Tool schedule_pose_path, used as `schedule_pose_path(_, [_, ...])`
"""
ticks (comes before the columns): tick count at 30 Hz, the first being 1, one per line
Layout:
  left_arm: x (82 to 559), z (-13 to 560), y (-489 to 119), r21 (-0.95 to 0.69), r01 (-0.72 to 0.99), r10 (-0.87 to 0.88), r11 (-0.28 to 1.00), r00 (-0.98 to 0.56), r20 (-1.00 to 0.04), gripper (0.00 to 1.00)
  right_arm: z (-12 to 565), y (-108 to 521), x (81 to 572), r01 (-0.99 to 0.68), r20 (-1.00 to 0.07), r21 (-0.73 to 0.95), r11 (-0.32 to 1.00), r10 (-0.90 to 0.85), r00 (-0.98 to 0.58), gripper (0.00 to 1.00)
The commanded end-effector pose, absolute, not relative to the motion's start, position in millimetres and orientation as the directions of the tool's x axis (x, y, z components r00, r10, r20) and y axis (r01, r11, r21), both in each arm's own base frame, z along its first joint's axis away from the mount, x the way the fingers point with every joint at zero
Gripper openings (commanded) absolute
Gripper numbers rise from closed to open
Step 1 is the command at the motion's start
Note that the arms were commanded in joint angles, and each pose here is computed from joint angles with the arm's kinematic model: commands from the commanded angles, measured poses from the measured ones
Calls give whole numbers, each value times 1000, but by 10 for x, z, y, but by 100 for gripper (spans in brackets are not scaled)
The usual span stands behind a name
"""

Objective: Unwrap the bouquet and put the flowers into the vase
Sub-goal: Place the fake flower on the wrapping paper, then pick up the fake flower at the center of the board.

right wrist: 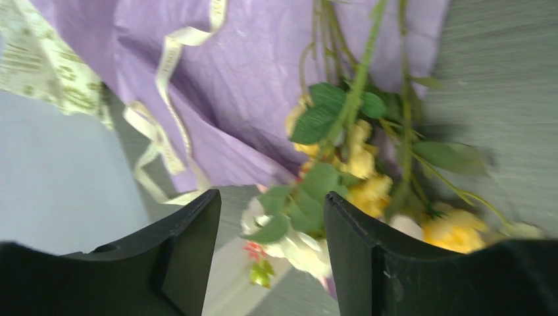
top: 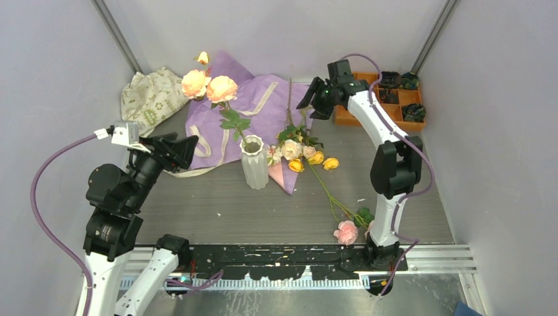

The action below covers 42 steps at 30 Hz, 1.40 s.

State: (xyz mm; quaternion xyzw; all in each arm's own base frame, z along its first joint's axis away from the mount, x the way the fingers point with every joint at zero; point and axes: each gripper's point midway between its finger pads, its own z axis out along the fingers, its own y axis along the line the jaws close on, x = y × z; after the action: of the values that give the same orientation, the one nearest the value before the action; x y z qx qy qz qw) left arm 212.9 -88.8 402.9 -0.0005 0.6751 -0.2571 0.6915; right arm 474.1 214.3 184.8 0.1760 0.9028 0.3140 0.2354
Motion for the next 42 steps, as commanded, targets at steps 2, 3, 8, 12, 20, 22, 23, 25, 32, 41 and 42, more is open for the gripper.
schedule_pose_path(2, [2122, 4193, -889, -334, 373, -360, 866, 0, -933, 68, 1949, 1584, 4005, 91, -447, 375, 923, 266, -854, 62])
schedule_pose_path(3, [2122, 4201, -890, -334, 374, -361, 865, 1, -933, 68, 1887, 1526, 3829, 95, -454, 320, 943, 241, -858, 62])
schedule_pose_path(8, [2087, 4264, -915, -331, 396, -364, 857, 9, -931, 68, 1553, 1320, 2839, 69, -451, 29, 997, 74, -889, 62])
schedule_pose_path(12, [2075, 4289, -956, -344, 419, -383, 840, 10, -924, 68, 1190, 1184, 2247, 93, -371, -18, 996, 79, -925, 62])
schedule_pose_path(20, [2030, 4352, -990, -354, 444, -401, 823, 12, -916, 68, 747, 948, 1904, 171, -321, -91, 981, 134, -938, 62])
schedule_pose_path(22, [2007, 4358, -978, -354, 442, -403, 824, 18, -915, 68, 661, 978, 1933, 172, -315, -90, 981, 135, -940, 63])
schedule_pose_path(23, [1998, 4360, -970, -353, 441, -402, 825, 20, -915, 68, 611, 983, 1947, 172, -309, -96, 980, 135, -941, 63])
schedule_pose_path(25, [1977, 4355, -958, -349, 438, -398, 828, 23, -917, 68, 476, 1007, 1980, 167, -294, -109, 980, 128, -947, 63])
schedule_pose_path(32, [1953, 4326, -917, -341, 423, -389, 840, 30, -921, 68, 225, 1131, 2077, 166, -273, -89, 982, 136, -952, 63])
schedule_pose_path(41, [1944, 4298, -901, -336, 416, -383, 845, 32, -923, 68, -35, 1206, 2053, 149, -222, -77, 986, 129, -967, 46])
schedule_pose_path(42, [1941, 4297, -895, -335, 414, -382, 846, 33, -923, 68, -58, 1215, 2037, 147, -213, -71, 987, 129, -968, 38])
